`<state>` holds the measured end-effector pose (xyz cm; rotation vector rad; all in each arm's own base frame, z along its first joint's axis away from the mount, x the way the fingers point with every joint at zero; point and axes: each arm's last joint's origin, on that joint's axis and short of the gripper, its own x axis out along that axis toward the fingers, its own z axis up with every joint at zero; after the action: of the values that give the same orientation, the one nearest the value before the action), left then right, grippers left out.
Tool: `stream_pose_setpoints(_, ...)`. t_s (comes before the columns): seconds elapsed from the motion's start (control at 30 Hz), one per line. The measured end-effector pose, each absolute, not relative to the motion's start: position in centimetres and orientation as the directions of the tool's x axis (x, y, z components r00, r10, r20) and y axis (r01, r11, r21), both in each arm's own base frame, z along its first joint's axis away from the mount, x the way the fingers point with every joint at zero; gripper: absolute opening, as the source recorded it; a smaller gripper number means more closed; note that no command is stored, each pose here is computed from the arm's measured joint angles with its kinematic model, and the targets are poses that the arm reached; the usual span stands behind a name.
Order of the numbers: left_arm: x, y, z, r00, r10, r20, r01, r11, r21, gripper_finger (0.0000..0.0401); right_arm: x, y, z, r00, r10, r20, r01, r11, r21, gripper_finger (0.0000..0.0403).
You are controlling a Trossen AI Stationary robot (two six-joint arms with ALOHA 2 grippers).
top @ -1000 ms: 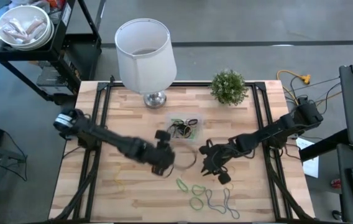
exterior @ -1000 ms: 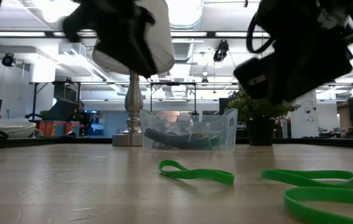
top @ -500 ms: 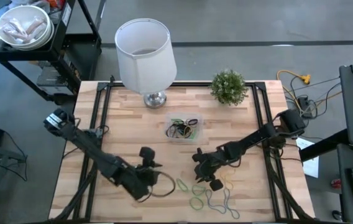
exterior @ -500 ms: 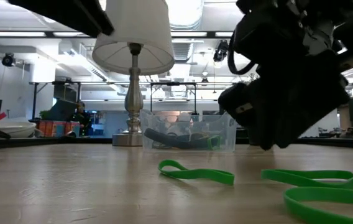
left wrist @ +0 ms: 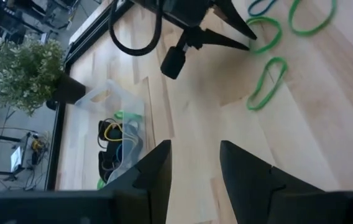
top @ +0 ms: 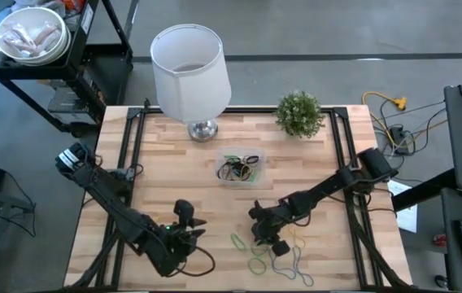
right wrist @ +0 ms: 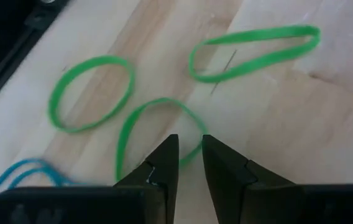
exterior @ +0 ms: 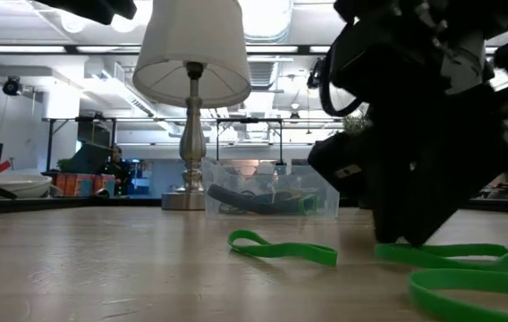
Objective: Pick and place rubber bands into bin
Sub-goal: Put the green rubber band into the transparent bin
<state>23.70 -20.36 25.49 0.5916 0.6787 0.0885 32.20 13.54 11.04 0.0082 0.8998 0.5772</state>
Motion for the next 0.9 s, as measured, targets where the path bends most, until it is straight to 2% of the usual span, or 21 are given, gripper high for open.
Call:
stream_pose_setpoints(0.73,23.7,-20.4,25.5,0.782,0.263,-0.565,0.11,0.834,0.54,0.0121,32.5,14.6,9.8,0.477,0.473,-0.741,-0.47,0.849,0.24,0.0067)
stream_pose_setpoints(0.9,23.7,-20.4,25.5,0.782,0.263,-0.565,0.11,0.834,0.54,0.0121,32.1,15.2,10.0,0.493,0.437,-0.752,-0.53,0.836,0.139,0.0032)
